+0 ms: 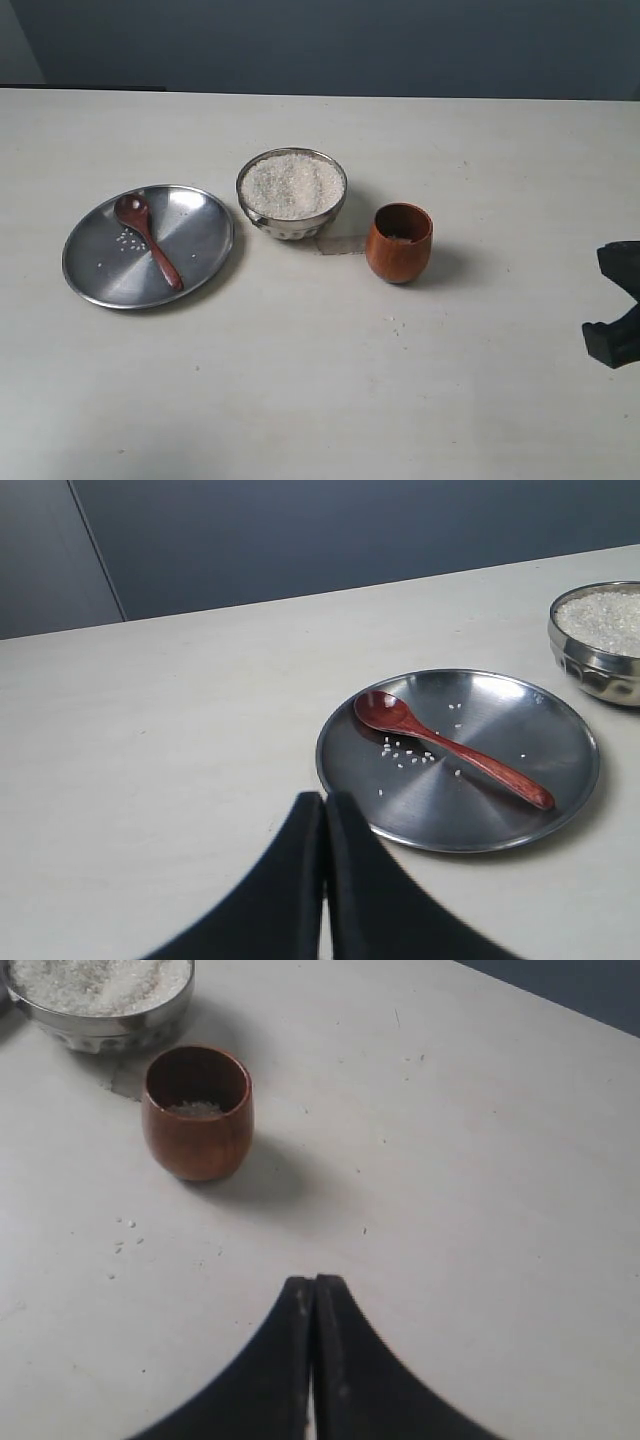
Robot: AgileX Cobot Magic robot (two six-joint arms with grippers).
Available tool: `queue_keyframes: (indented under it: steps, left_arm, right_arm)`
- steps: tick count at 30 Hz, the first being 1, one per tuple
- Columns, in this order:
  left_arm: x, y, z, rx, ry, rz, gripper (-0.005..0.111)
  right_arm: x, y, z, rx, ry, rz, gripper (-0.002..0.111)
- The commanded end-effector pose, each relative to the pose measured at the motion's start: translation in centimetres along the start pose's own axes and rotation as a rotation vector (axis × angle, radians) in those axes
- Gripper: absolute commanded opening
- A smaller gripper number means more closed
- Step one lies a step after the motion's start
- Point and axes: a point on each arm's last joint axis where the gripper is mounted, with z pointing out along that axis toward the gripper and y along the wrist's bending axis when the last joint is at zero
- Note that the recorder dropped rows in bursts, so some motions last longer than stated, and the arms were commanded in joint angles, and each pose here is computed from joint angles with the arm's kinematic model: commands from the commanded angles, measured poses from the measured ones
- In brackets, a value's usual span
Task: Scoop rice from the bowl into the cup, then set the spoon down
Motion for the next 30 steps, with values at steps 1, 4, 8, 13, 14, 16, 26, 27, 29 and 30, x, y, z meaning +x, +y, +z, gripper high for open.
queue_keyframes:
  steps: [1, 4, 8, 13, 14, 16, 26, 27, 29, 30]
  left_arm:
    - [0.1, 0.0, 0.0, -0.003, -0.003, 0.004, 0.0]
    - [0.1, 0.0, 0.0, -0.003, -0.003, 0.004, 0.0]
    - [0.1, 0.0, 0.0, -0.003, -0.003, 0.004, 0.0]
    - [0.1, 0.0, 0.0, -0.003, -0.003, 0.004, 0.0]
    - [0.1, 0.0, 0.0, -0.003, -0.003, 0.004, 0.0]
    - [0.1, 0.0, 0.0, -0.003, -0.003, 0.004, 0.0]
    - [0.1, 0.0, 0.0, -0.003, -0.003, 0.004, 0.0]
    - [0.1, 0.0, 0.0, -0.003, -0.003, 0.004, 0.0]
    - [0.1, 0.0, 0.0, -0.003, -0.003, 0.004, 0.0]
    - [0.1, 0.0, 0.0, -0.003, -0.003, 0.004, 0.0]
  right_arm:
    - [0.2, -0.2, -0.3, 0.005, -0.014, 0.012, 0.0]
    - [0.2, -0.6, -0.9, 0.024, -0.047, 0.042, 0.0]
    - [0.4, -1.8, -1.8, 0.097, -0.087, 0.106, 0.0]
    - [0.9, -3.4, -3.6, 0.223, -0.155, 0.203, 0.0]
    - [1.0, -3.7, -3.9, 0.251, -0.168, 0.223, 0.0]
    - [1.3, -4.2, -4.6, 0.307, -0.186, 0.259, 0.0]
    - [2.4, -5.6, -6.8, 0.528, -0.237, 0.383, 0.0]
    - [2.5, -5.6, -6.8, 0.528, -0.235, 0.383, 0.0]
    - [2.5, -5.6, -6.8, 0.528, -0.235, 0.383, 0.0]
    - [2.5, -5.6, -6.8, 0.528, -0.235, 0.383, 0.0]
